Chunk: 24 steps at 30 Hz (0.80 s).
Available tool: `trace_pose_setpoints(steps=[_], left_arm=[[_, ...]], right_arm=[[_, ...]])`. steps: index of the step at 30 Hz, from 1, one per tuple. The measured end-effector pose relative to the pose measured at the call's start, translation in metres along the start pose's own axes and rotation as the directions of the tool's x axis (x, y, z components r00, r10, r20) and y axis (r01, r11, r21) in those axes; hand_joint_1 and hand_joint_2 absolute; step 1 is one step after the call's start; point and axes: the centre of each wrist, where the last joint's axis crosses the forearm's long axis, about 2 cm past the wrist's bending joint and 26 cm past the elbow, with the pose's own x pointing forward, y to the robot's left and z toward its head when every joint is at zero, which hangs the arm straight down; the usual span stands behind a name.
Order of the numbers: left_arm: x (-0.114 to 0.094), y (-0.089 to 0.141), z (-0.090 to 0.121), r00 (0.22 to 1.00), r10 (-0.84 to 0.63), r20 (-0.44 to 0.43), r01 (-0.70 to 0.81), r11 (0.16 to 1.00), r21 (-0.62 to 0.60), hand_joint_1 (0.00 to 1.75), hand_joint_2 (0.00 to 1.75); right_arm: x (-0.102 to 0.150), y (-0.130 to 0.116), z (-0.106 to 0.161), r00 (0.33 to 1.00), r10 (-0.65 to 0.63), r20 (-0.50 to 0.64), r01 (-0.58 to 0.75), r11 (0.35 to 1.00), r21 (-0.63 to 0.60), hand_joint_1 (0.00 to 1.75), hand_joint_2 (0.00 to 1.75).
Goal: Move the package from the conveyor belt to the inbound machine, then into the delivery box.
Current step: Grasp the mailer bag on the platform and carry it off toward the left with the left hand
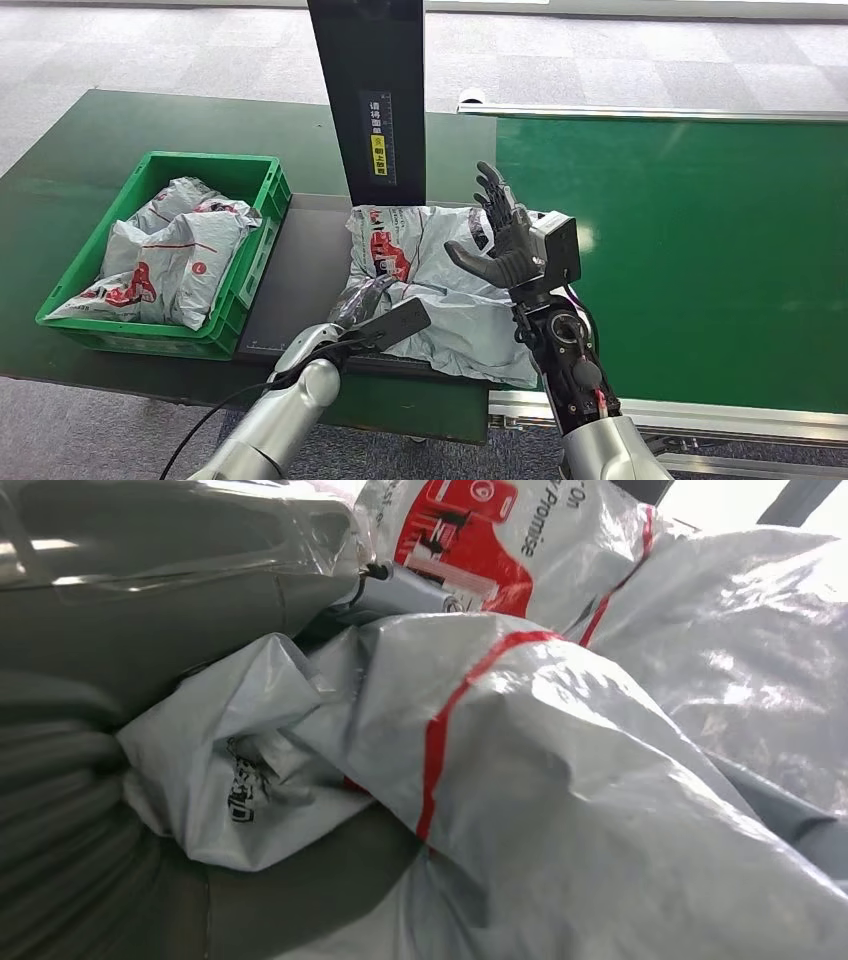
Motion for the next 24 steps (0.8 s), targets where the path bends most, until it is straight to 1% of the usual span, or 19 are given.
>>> trace_pose_setpoints(steps=[4,7,9,13,16,19,24], left_arm=[[0.000,0.000,0.002,0.999,0.011,0.048,-0.014,0.998,0.063,1.75,1.75],[0.000,0.001,0.008,0.990,0.056,0.132,-0.082,0.976,0.204,1.75,1.75],[0.000,0.006,0.013,0.977,0.107,0.187,-0.162,0.936,0.313,1.75,1.75],[-0.001,0.023,0.022,0.934,0.211,0.289,-0.338,0.786,0.518,1.75,1.75],[-0.003,0.033,0.030,0.908,0.250,0.335,-0.414,0.652,0.635,1.75,1.75],[-0.006,0.040,0.037,0.901,0.239,0.362,-0.433,0.541,0.721,1.75,1.75],[-0.005,0.052,0.050,0.905,0.146,0.400,-0.424,0.386,0.819,1.75,1.75]], right_arm=[[0.001,0.000,0.001,1.000,-0.005,0.007,0.005,1.000,-0.006,0.00,1.75],[0.001,0.000,0.004,1.000,-0.009,0.012,0.009,1.000,-0.010,0.00,1.75],[0.001,0.000,0.006,1.000,-0.013,0.016,0.013,1.000,-0.015,0.00,1.75],[0.001,0.000,0.007,0.999,-0.023,0.026,0.023,0.999,-0.027,0.00,1.75],[0.001,0.000,0.007,0.999,-0.031,0.040,0.033,0.999,-0.039,0.00,1.75],[0.002,-0.001,0.007,0.998,-0.040,0.053,0.042,0.998,-0.045,0.00,1.75],[0.002,0.000,0.007,0.997,-0.054,0.061,0.057,0.997,-0.047,0.00,1.75]])
